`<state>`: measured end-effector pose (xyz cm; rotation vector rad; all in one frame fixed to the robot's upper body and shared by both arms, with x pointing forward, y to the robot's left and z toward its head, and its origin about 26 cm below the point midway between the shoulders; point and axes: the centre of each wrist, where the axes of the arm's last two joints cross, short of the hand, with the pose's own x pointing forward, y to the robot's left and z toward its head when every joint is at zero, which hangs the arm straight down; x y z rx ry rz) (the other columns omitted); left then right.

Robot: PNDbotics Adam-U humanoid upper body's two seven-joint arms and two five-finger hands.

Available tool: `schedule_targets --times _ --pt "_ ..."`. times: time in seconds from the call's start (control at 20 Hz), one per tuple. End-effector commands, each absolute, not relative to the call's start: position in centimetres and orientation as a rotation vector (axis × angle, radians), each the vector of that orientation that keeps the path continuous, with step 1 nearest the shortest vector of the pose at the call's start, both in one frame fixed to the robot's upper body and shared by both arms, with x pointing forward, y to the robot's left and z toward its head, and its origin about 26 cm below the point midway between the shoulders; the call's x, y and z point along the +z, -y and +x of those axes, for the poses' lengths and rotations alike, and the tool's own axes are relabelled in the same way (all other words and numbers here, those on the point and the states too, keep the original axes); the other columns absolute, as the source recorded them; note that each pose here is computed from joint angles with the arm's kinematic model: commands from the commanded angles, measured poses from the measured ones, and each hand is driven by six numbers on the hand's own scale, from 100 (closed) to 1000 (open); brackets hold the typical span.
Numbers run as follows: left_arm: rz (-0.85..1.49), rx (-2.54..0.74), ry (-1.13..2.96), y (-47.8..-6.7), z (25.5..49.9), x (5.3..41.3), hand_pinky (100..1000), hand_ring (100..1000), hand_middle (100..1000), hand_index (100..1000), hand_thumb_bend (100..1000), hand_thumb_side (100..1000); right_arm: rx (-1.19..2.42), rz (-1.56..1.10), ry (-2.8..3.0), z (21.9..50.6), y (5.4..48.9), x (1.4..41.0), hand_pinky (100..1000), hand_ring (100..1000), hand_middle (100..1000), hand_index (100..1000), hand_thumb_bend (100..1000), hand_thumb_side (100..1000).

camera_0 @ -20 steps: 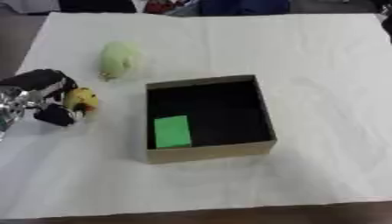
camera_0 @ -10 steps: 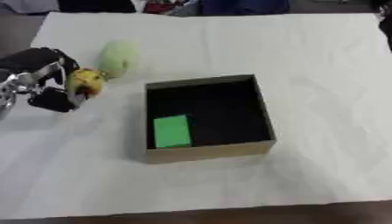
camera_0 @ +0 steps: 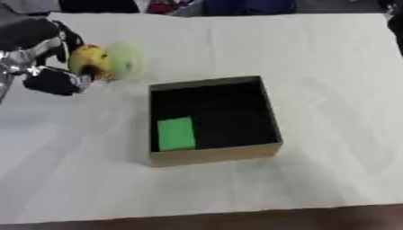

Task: Pick up objects on the table and place them in the box.

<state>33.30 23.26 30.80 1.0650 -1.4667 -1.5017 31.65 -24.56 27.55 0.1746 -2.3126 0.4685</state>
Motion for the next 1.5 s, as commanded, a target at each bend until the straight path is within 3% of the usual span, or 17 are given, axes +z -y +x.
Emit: schedule_targets --times 0.05,0.5,1.2,1.4,1.5 --pt "1.091 -1.560 1.591 -21.0 31.7 32.6 404 604 562 678 100 397 0.463 0.173 2.347 31.4 24.7 28.4 975 878 775 1000 116 1000" --pt "1.070 -1.781 1.735 -16.2 29.4 33.0 406 599 555 671 100 420 0.444 0.159 2.360 31.3 24.8 28.5 975 878 775 1000 117 1000" --pt "0.870 -1.906 1.669 -13.0 29.9 30.1 398 598 551 671 100 421 0.438 0.164 2.364 31.3 24.7 28.6 975 873 773 1000 117 1000" --pt "0.835 -1.965 1.620 -12.4 30.1 29.3 434 629 588 710 100 450 0.434 0.166 2.366 31.3 24.7 28.6 975 873 772 1000 119 1000" --pt "0.825 -1.989 1.595 -12.3 30.2 29.0 455 662 620 733 162 483 0.434 0.168 2.364 31.3 24.7 28.6 975 873 772 1000 122 1000"
